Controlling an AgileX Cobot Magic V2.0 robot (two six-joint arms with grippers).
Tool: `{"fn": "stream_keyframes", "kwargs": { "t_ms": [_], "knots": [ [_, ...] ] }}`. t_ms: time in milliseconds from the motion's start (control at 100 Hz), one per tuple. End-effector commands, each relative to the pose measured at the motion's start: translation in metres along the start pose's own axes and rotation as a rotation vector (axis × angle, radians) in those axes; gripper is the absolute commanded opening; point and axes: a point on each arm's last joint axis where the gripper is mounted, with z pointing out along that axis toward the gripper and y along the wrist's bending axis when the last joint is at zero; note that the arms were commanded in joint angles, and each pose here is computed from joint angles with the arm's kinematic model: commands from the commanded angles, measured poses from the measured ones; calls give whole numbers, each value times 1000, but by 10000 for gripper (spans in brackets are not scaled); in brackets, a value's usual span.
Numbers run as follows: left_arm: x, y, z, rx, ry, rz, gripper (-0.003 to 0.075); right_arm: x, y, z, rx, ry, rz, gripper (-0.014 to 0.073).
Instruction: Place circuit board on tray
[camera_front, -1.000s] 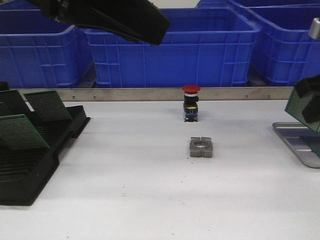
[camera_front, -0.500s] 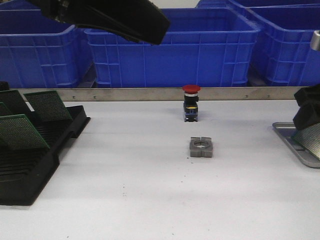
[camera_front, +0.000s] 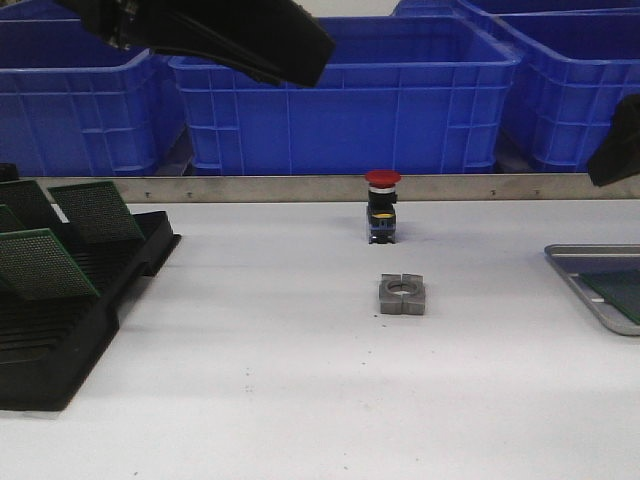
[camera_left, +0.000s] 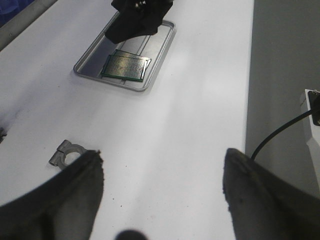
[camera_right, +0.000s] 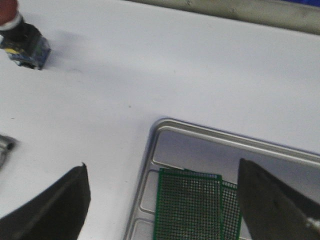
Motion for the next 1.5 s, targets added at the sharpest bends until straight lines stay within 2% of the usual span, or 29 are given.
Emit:
{"fn": "stream_keyframes", "kwargs": {
  "t_ms": [0, 50, 150, 240, 300, 480, 610, 750, 890, 990, 1090, 1190, 1490],
  "knots": [
    [-20, -2, -17, -30, -96, -1, 295, -17, 5, -22, -34, -82, -32, 526],
    [-20, 1, -22, -51, -97, 1, 197, -20, 9, -28, -59, -96, -39, 433],
    [-18, 9, -35, -102, -100, 4, -20, -24, 15, -40, -101, -124, -53, 193],
    [-18, 15, -49, -157, -105, 8, -17, -27, 19, -50, -127, -145, -64, 8],
    [-17, 18, -60, -197, -106, 15, -17, -28, 22, -55, -151, -154, -71, -76],
    [-15, 25, -92, -325, -106, 2, -17, -32, 30, -71, -198, -193, -89, -63],
    [-13, 29, -117, -463, -125, -44, -17, -34, 31, -80, -191, -251, 8, -63],
    [-6, 26, -145, -683, -176, -96, -17, -31, 30, -92, -138, -296, 12, -63],
    [6, 13, -164, -920, -252, -157, -18, -23, 25, -109, -44, -363, 75, -63],
    [16, -2, -175, -1050, -291, -156, -18, -15, 22, -124, 45, -413, 69, -63],
    [23, -17, -182, -1113, -349, -176, -18, -5, 20, -139, 120, -463, 67, -63],
    [31, -32, -184, -1120, -402, -202, -17, 6, 21, -153, 162, -508, 69, -65],
    [54, -75, -185, -1120, -486, -176, -17, 47, 39, -193, 144, -658, -10, -67]
  ]
}}
